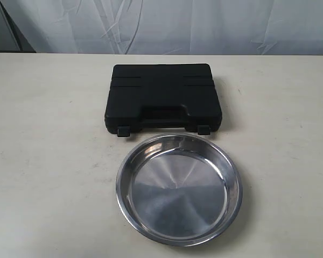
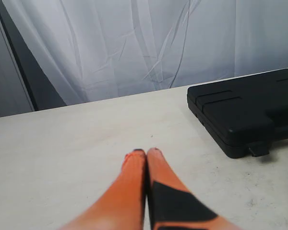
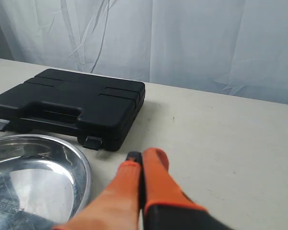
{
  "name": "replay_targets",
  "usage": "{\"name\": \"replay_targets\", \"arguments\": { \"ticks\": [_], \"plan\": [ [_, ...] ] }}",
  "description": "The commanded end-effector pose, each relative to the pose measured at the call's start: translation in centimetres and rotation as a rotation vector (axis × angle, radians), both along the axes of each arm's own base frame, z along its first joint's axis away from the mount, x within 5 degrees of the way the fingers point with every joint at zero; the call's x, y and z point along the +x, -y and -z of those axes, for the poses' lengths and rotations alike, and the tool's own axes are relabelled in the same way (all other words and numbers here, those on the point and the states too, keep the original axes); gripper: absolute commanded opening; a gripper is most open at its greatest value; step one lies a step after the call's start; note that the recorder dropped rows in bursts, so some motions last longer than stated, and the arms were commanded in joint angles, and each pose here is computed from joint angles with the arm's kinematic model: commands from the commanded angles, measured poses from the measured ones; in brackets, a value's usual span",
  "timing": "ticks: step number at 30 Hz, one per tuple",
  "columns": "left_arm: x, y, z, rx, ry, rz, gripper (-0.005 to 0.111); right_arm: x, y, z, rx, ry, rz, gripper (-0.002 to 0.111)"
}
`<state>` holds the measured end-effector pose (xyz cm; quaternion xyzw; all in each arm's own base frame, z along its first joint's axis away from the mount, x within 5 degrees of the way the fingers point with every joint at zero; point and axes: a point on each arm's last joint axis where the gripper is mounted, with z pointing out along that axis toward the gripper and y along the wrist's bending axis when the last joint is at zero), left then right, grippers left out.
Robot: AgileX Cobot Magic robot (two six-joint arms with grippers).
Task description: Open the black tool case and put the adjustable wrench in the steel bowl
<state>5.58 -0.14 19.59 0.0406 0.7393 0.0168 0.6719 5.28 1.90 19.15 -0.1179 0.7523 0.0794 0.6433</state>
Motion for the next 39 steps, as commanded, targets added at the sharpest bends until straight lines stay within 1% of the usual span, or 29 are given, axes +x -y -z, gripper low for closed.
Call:
{"name": "replay_targets", "arguments": {
  "ticks": [1, 14, 16, 17, 19, 21, 24, 26, 29, 31, 32, 33, 34, 35, 38, 39],
  "plan": [
    [0.0, 0.0, -0.1, -0.003, 0.003, 0.004, 0.000, 0.0, 0.1, 0.0, -0.005, 0.013, 0.007, -0.001],
    [0.0, 0.0, -0.1, -0.003, 0.003, 0.004, 0.000, 0.0, 0.1, -0.1, -0.002, 0.018, 0.009, -0.001],
    [0.0, 0.0, -0.1, -0.003, 0.003, 0.004, 0.000, 0.0, 0.1, -0.3, 0.027, 0.033, 0.016, -0.001],
    [0.0, 0.0, -0.1, -0.003, 0.003, 0.004, 0.000, 0.1, 0.1, -0.5, 0.071, 0.051, 0.027, -0.001],
    [0.0, 0.0, -0.1, -0.003, 0.003, 0.004, 0.000, 0.1, 0.2, -1.1, 0.223, 0.075, 0.048, -0.001],
    [0.0, 0.0, -0.1, -0.003, 0.003, 0.004, 0.000, 0.2, 0.4, -1.6, 0.433, 0.077, 0.073, -0.001],
    [0.0, 0.0, -0.1, -0.003, 0.003, 0.004, 0.000, 0.2, 0.7, -2.0, 0.685, 0.062, 0.108, -0.001],
    [0.0, 0.0, -0.1, -0.003, 0.003, 0.004, 0.000, 0.3, 1.0, -2.2, 0.829, 0.055, 0.138, -0.001],
    [0.0, 0.0, -0.1, -0.003, 0.003, 0.004, 0.000, 0.3, 1.6, -2.3, 1.023, 0.045, 0.195, -0.001],
    [0.0, 0.0, -0.1, -0.003, 0.003, 0.004, 0.000, 0.3, 1.5, -2.3, 1.098, 0.024, 0.194, -0.001],
    [0.0, 0.0, -0.1, -0.003, 0.005, 0.004, 0.000, 0.2, 1.6, -3.2, 1.106, 0.047, 0.179, -0.001],
    [0.0, 0.0, -0.1, -0.003, 0.005, 0.004, 0.000, 0.0, 1.6, -4.1, 1.077, 0.079, 0.166, -0.001],
    [0.0, 0.0, -0.1, -0.003, 0.005, 0.004, 0.000, -0.3, 1.7, -5.4, 1.013, 0.141, 0.153, -0.001],
    [0.0, 0.0, -0.1, -0.003, 0.005, 0.004, 0.000, -0.7, 2.0, -7.1, 0.874, 0.245, 0.160, -0.001],
    [0.0, 0.0, -0.1, -0.003, 0.005, 0.004, 0.000, -1.9, 2.6, -12.0, 0.599, 0.481, 0.181, -0.001],
    [0.0, 0.0, -0.1, -0.003, 0.005, 0.004, 0.000, -1.9, 2.5, -13.3, 0.527, 0.512, 0.182, -0.001]
  ]
}}
